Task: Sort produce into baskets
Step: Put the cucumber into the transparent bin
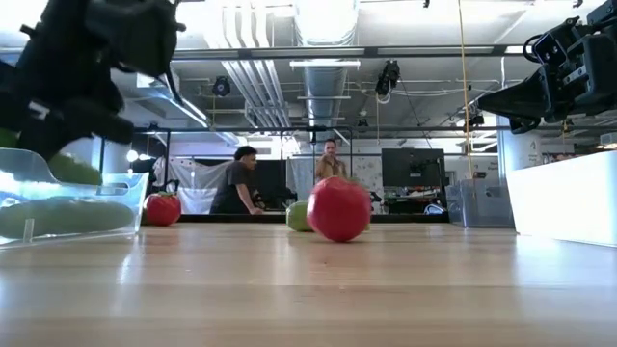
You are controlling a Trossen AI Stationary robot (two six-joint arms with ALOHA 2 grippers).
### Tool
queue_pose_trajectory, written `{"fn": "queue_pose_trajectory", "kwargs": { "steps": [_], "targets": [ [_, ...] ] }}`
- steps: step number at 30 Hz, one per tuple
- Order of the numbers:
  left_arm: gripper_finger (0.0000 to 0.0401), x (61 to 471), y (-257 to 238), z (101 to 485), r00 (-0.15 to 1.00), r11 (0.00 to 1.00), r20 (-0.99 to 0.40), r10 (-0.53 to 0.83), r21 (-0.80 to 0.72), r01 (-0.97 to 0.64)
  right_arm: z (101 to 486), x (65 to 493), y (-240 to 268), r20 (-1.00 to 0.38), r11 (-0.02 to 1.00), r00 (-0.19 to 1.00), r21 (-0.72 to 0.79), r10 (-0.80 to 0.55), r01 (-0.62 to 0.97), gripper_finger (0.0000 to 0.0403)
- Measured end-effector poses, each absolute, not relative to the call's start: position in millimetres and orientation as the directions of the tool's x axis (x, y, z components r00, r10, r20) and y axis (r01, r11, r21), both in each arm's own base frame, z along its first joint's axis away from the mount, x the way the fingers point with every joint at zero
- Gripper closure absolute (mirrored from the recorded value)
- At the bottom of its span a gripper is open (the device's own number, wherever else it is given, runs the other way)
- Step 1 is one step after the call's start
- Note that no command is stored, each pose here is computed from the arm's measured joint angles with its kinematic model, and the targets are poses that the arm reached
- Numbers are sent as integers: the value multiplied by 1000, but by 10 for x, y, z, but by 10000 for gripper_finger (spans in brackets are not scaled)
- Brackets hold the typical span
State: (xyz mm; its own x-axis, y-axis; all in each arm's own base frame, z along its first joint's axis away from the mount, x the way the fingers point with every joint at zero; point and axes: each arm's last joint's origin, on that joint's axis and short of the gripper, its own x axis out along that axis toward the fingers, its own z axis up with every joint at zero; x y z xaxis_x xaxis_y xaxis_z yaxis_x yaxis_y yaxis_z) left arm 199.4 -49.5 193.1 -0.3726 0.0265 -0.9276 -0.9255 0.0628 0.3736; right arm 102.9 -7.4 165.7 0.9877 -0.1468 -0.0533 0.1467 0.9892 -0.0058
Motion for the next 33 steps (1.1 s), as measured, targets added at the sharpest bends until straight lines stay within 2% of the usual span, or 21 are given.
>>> {"fn": "queue_pose_trajectory", "kwargs": {
  "steps": [5, 10, 19, 25, 29, 33],
  "targets": [
    [250, 2002, -450, 1825, -340, 112, -940, 8, 339, -934, 1656, 1029, -74, -54, 989, 988, -6, -147, 147, 390],
    [244, 2008, -431, 1812, -330, 110, -943, 50, 333, -936, 1656, 1029, -74, -54, 989, 988, -6, -147, 147, 390],
    [181, 2036, -435, 1804, -301, 179, -952, 54, 305, -935, 1657, 1029, -74, -53, 989, 988, -6, -147, 147, 390],
    [169, 2065, -423, 1877, -303, 261, -951, 52, 306, -915, 1657, 1029, -74, -54, 989, 988, -6, -147, 147, 390],
    [172, 2164, -416, 2097, -260, 319, -956, 137, 291, -902, 1657, 1029, -74, -53, 989, 988, -6, -147, 147, 390],
    [173, 2384, -389, 2386, -60, 384, -935, 349, 201, -901, 1656, 1029, -74, -54, 989, 988, -6, -147, 147, 390]
  ]
}}
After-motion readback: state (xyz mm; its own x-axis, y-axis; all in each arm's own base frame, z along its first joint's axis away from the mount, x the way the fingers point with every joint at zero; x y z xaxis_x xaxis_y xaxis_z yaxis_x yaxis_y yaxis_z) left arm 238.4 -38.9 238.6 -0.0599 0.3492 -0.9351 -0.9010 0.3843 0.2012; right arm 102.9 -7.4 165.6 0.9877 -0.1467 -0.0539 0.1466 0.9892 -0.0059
